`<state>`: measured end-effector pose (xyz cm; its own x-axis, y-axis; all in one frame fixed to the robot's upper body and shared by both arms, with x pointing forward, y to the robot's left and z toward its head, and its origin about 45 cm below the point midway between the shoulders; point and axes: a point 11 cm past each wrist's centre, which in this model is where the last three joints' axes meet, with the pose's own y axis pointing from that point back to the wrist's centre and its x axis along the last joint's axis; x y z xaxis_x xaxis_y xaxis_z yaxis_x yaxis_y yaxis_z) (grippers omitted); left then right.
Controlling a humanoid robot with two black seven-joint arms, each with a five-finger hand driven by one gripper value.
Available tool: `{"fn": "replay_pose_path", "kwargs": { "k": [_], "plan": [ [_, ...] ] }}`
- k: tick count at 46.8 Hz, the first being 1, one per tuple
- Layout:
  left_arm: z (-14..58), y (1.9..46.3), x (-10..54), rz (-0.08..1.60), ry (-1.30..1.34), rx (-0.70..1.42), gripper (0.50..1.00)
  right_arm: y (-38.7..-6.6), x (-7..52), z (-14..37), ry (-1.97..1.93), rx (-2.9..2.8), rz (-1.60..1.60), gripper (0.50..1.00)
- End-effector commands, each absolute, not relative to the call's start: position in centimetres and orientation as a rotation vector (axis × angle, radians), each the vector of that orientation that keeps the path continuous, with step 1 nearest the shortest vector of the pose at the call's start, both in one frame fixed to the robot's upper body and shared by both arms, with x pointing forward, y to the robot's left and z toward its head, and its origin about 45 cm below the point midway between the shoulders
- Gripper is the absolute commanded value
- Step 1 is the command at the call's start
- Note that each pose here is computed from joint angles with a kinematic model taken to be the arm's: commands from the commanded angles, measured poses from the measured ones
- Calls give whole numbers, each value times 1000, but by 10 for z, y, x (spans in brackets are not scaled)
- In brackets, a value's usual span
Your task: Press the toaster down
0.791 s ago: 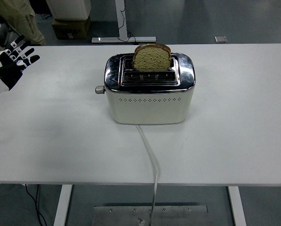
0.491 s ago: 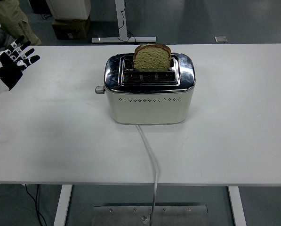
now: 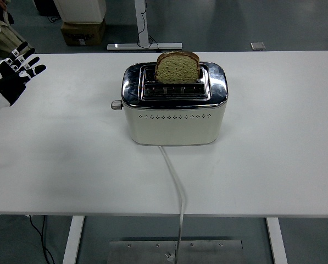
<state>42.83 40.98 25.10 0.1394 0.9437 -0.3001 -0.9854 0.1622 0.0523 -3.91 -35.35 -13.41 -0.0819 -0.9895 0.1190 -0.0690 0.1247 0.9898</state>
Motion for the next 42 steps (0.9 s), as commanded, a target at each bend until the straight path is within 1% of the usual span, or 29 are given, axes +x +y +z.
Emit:
{"fn": "replay_pose_path", "kwargs": {
  "k": [1, 42],
  "plan": [
    [251, 410, 428, 1403, 290, -170, 1000, -353, -39, -134, -1376, 1133, -1138, 1000],
    [243, 412, 423, 1407, 311, -168, 1000, -353, -39, -134, -1376, 1133, -1138, 1000]
  ]
}}
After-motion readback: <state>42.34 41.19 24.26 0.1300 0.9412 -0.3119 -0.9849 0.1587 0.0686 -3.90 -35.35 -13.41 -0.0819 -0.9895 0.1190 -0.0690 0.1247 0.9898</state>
